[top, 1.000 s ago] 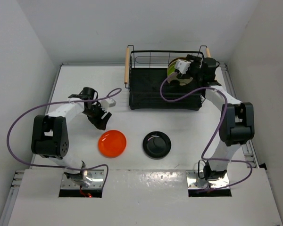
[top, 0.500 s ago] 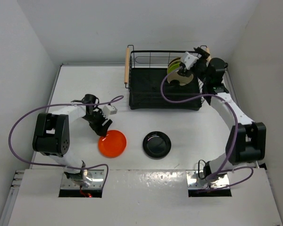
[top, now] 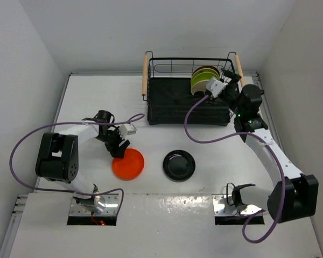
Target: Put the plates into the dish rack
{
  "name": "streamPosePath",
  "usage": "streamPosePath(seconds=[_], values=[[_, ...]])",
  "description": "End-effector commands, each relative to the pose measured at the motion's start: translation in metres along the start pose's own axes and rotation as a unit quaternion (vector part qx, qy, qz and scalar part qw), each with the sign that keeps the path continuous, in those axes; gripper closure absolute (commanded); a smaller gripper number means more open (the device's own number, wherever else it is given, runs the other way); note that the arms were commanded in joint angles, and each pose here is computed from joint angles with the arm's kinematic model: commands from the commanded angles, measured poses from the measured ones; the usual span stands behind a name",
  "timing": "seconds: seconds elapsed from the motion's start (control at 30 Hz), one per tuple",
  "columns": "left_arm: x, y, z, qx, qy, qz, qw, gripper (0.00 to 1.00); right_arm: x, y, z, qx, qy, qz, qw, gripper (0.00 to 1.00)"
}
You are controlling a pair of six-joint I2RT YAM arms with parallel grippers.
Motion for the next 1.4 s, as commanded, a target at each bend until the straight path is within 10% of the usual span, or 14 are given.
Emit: streamPosePath(seconds=[0.0,0.4,0.7,1.0,1.13,1.37], values=[[0.012,-0.023,0.008,0.074,0.013,0.007,0.997,0.29,-0.011,-0.005,-0.014,0.017,-0.003,-0.012,1.0,0.07],[0.023,-0.026,0.03,0.074,0.075,0.001,0.994,0.33,-0.011,0.007,-0.048,0.028,0.015,-0.009,0.999,0.06],[0.021,-0.027,0.027,0.051,0.082,0.0,0.995,1.0,-0.012,0.011,-0.053,0.029,0.016,-0.006,0.999,0.03],[-0.036,-0.023,-0.053,-0.027,-0.002,0.048,0.998,1.0,-0.043,0.019,-0.049,-0.055,-0.04,0.055,0.996,0.04],[-0.076,-0.029,-0.105,-0.051,-0.063,0.083,0.993,1.0,-0.087,0.05,-0.037,-0.232,-0.132,0.217,0.939,0.1],[-0.13,-0.045,-0.167,-0.074,-0.127,0.124,0.981,1.0,-0.144,0.121,0.011,-0.357,-0.203,0.282,0.867,0.15]])
Point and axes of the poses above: each gripper's point midway between its finger pads, its own z axis out along the fingers, its own y axis along the line the jaws close on, x = y × z, the point moved 7 cm from there along -z, back along the fingers, and after that the axes turned 3 degrees about -z, right-handed, at the moved point
